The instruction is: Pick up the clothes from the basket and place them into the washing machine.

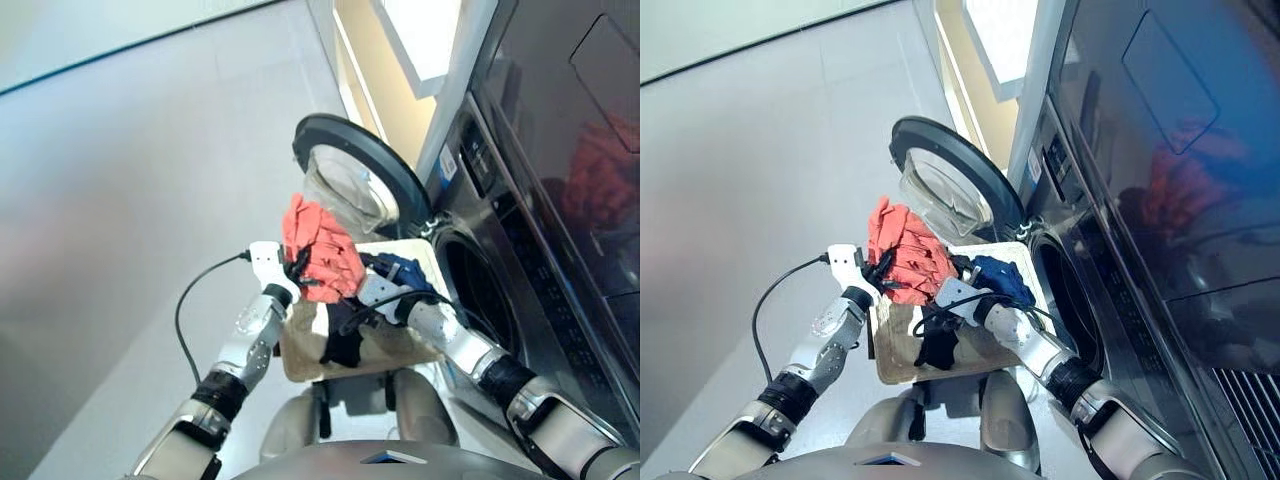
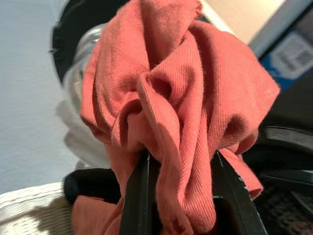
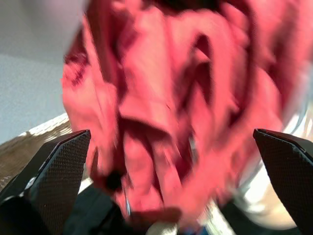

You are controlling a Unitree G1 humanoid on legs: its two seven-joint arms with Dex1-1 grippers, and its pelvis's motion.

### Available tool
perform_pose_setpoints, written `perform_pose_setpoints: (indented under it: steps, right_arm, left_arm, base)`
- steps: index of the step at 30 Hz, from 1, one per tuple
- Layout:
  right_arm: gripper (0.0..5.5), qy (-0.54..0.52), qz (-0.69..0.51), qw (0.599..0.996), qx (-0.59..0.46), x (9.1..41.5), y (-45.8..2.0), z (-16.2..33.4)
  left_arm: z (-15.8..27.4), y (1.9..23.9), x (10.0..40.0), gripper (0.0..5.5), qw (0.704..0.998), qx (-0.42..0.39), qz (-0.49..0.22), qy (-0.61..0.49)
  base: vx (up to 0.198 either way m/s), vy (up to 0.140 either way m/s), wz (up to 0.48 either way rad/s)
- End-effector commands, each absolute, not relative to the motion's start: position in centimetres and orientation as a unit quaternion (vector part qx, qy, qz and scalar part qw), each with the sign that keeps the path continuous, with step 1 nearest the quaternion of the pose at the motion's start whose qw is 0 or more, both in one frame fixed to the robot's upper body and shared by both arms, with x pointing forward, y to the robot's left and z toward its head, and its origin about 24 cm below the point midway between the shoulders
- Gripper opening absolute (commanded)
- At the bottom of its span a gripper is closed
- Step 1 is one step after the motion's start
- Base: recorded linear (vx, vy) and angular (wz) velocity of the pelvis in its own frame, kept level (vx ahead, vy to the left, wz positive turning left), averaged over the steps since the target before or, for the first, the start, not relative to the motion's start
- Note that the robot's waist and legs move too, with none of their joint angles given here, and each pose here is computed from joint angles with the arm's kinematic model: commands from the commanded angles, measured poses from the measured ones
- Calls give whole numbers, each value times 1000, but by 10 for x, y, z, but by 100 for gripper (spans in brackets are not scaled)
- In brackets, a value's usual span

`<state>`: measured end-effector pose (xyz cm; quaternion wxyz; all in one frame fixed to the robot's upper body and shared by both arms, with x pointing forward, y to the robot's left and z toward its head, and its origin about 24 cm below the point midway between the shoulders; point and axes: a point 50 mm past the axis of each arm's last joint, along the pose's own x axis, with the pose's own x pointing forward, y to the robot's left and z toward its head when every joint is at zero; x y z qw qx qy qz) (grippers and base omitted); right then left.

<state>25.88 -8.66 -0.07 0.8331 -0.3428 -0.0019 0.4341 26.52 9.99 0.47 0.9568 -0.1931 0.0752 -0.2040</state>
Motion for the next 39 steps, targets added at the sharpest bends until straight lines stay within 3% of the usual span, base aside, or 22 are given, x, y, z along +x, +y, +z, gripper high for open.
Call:
perform_pose_setpoints:
  steps: [1, 11, 12, 14, 21, 22, 23, 25, 31, 35, 39]
  right_arm:
    - [550, -81, 466, 819, -324, 256, -48, 19]
    - [550, -47, 422, 831, -359, 267, -53, 4]
    - [317, -41, 417, 836, -355, 268, -54, 2]
    - [0, -35, 407, 843, -351, 271, -54, 2]
    - [0, -13, 368, 872, -322, 273, -66, -1]
    - [0, -8, 360, 878, -315, 273, -69, -2]
    - [0, -4, 353, 883, -309, 272, -72, -3]
    - [0, 1, 347, 888, -302, 271, -74, -5]
    - [0, 53, 262, 932, -247, 262, -108, -21]
    - [0, 76, 223, 943, -235, 259, -121, -29]
    - [0, 128, 113, 971, -170, 259, -149, -44]
  left_arm:
    - [22, 94, 264, 0, 946, -208, -245, 37]
    - [26, 81, 246, 0, 920, -239, -307, 52]
    - [28, 80, 245, 0, 918, -239, -313, 50]
    - [30, 80, 243, 0, 915, -242, -319, 50]
    - [30, 86, 241, 0, 917, -239, -316, 48]
    - [30, 89, 242, 185, 919, -241, -309, 46]
    - [29, 91, 242, 550, 921, -246, -300, 45]
    - [28, 93, 243, 550, 922, -252, -289, 45]
    - [15, 130, 245, 550, 938, -317, -139, 33]
    - [11, 144, 248, 550, 947, -311, -82, 20]
    - [-5, 169, 247, 550, 954, -298, 20, 28]
  base:
    - [0, 0, 0]
    - [28, -9, 21]
    - [0, 0, 0]
    - [0, 0, 0]
    - [0, 0, 0]
    - [0, 0, 0]
    - [0, 0, 0]
    - [0, 0, 0]
    - [0, 0, 0]
    - [-52, 0, -2]
    - [-94, 16, -30]
